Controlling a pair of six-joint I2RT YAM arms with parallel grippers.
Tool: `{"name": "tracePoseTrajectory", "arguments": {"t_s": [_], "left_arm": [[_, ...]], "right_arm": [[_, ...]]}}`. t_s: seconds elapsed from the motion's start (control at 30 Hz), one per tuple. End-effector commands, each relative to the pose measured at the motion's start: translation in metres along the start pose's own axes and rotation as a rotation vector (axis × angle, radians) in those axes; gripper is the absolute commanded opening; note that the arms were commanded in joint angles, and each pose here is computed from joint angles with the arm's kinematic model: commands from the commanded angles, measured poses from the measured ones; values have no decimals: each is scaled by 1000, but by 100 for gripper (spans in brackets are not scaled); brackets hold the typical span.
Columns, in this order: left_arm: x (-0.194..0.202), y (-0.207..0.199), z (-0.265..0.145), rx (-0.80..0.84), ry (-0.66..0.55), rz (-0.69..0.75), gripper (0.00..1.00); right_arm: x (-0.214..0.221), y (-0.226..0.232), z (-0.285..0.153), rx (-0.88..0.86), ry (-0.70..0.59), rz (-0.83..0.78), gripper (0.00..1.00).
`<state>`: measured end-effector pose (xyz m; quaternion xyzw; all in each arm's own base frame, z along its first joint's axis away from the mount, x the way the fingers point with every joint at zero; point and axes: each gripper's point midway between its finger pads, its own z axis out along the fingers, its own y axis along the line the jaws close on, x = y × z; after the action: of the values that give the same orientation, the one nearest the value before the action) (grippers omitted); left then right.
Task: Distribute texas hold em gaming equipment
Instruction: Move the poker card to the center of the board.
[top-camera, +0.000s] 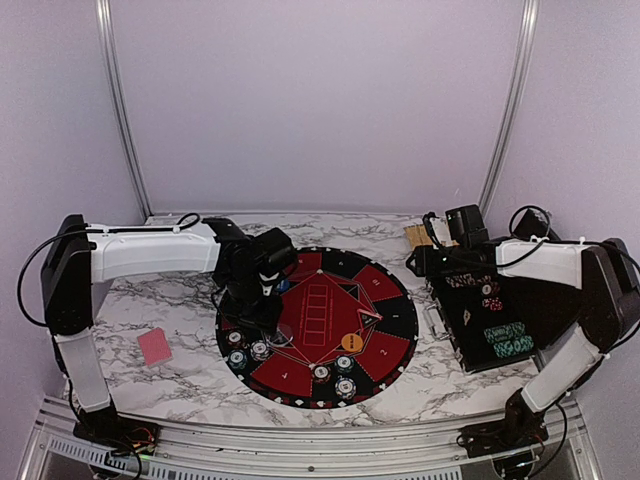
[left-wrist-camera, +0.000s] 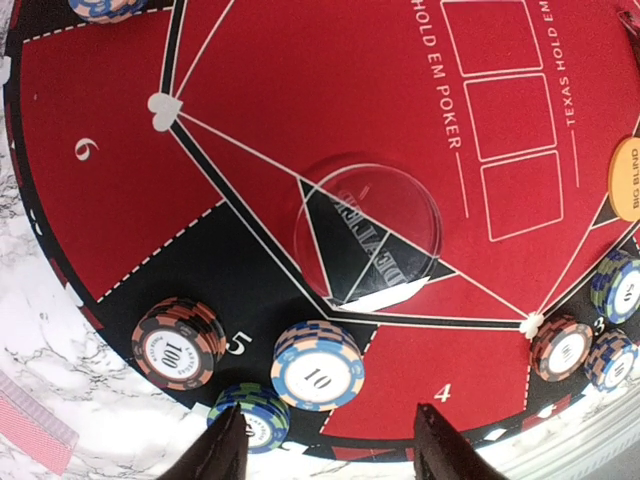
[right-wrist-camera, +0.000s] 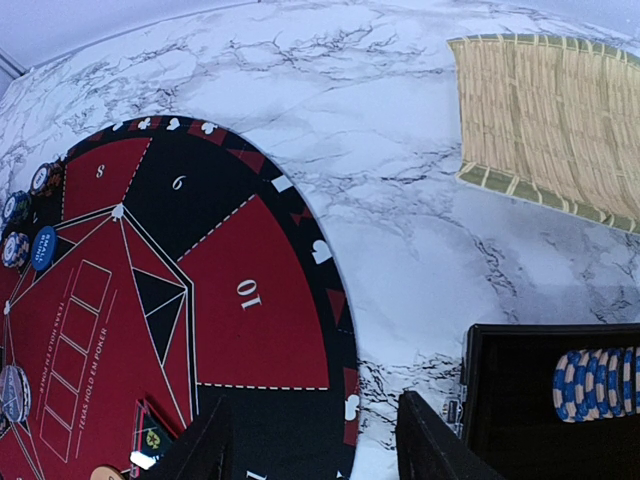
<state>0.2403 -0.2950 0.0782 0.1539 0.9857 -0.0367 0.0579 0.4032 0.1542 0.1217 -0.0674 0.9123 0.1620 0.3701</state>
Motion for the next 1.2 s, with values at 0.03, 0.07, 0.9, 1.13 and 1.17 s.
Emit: {"name": "tracePoseTrajectory", "arguments": {"t_s": [0.03, 0.07, 0.9, 1.13, 1.17], "left_arm": [[-3, 13, -26, -11, -46, -52, 59], [-3, 16, -27, -12, -49, -63, 59], [62, 179, -42, -186, -173, -746, 78], [94, 209, -22, -194, -125, -883, 92], [97, 211, -18, -186, -115, -898, 94]], "right_arm": [[-8, 2, 0, -1, -15, -14, 54], [-7, 2, 0, -1, -14, -14, 54], [-7, 11, 1, -42, -11, -17, 59], [-7, 12, 1, -49, -11, -20, 67], [-7, 12, 1, -49, -12, -19, 68]]}}
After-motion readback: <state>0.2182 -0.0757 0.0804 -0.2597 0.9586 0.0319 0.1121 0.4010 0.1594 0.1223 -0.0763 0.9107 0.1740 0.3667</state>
